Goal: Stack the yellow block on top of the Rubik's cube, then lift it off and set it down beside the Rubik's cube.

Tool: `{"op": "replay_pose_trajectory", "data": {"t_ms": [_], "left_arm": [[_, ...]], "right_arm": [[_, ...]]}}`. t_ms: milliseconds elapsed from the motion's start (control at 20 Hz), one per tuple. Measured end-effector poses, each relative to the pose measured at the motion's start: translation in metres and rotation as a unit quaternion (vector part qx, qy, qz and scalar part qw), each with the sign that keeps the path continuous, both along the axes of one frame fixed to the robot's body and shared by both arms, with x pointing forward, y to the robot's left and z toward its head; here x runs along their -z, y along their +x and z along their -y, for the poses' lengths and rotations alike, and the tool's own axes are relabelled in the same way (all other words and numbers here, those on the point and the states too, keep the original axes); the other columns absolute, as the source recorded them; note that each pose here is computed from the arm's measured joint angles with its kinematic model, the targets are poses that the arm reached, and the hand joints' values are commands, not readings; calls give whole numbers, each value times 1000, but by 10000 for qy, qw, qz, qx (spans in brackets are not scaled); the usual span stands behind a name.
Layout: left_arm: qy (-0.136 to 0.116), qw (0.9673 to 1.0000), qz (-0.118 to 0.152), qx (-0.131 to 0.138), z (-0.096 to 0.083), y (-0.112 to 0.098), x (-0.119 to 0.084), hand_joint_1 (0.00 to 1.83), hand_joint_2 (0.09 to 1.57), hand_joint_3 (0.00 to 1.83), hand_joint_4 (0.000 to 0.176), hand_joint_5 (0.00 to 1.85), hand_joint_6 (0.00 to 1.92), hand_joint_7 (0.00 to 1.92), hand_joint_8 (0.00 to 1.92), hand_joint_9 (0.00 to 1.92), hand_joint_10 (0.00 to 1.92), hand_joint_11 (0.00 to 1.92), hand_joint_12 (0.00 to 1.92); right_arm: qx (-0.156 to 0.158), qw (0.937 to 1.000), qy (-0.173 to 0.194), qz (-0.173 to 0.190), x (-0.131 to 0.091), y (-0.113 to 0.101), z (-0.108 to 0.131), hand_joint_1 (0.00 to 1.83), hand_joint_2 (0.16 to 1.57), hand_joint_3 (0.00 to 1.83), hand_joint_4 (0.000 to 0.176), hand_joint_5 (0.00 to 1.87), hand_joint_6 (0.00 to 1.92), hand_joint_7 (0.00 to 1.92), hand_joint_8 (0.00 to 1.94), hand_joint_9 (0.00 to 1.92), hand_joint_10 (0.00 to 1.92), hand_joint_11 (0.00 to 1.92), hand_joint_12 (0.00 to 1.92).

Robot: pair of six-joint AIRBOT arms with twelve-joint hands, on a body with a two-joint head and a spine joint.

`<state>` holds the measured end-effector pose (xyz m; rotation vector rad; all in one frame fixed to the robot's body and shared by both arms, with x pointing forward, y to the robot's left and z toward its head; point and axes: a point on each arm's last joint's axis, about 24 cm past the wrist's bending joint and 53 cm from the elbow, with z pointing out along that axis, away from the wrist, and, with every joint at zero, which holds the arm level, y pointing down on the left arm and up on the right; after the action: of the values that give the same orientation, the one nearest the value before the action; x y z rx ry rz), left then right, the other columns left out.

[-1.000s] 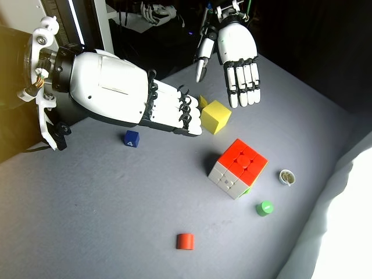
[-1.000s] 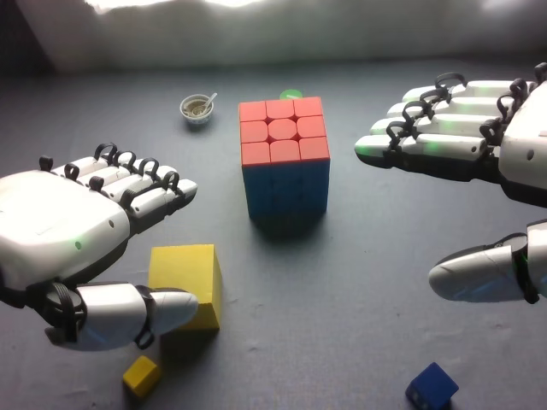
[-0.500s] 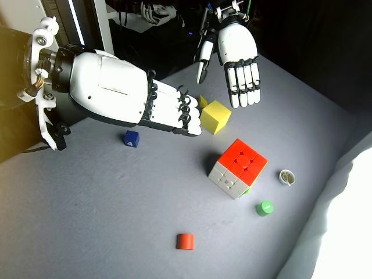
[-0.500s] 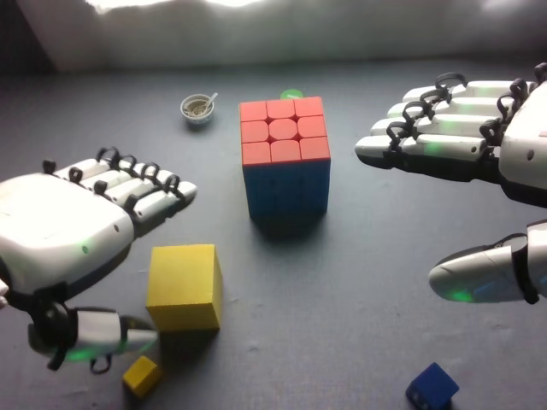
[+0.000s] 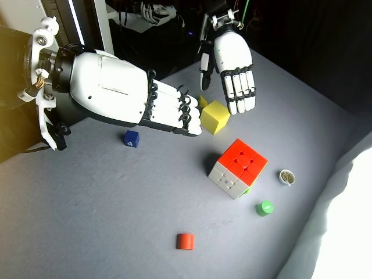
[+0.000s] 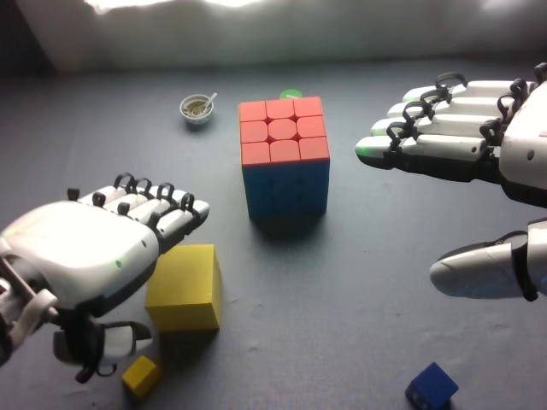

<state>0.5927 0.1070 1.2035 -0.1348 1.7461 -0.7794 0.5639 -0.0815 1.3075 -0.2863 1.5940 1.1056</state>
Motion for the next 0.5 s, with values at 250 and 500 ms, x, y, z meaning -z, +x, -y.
{"op": "replay_pose_trajectory", "data": {"t_ms": [250, 500], "left_arm": [[52, 9998, -168, 74, 16, -3, 13, 1166, 1099, 8, 0, 0, 0, 0, 0, 0, 0, 0, 471], [-5, 9998, -220, -29, 23, -1, 18, 1207, 1072, 0, 0, 0, 0, 0, 0, 0, 0, 0, 320]], "right_arm": [[0, 10000, -5, 6, 0, 0, 0, 0, 1196, 15, 0, 29, 8, 3, 1, 0, 0, 0, 0], [2, 10000, -23, 28, 0, 0, 0, 0, 1197, 12, 0, 26, 5, 2, 1, 0, 0, 0, 0]]}}
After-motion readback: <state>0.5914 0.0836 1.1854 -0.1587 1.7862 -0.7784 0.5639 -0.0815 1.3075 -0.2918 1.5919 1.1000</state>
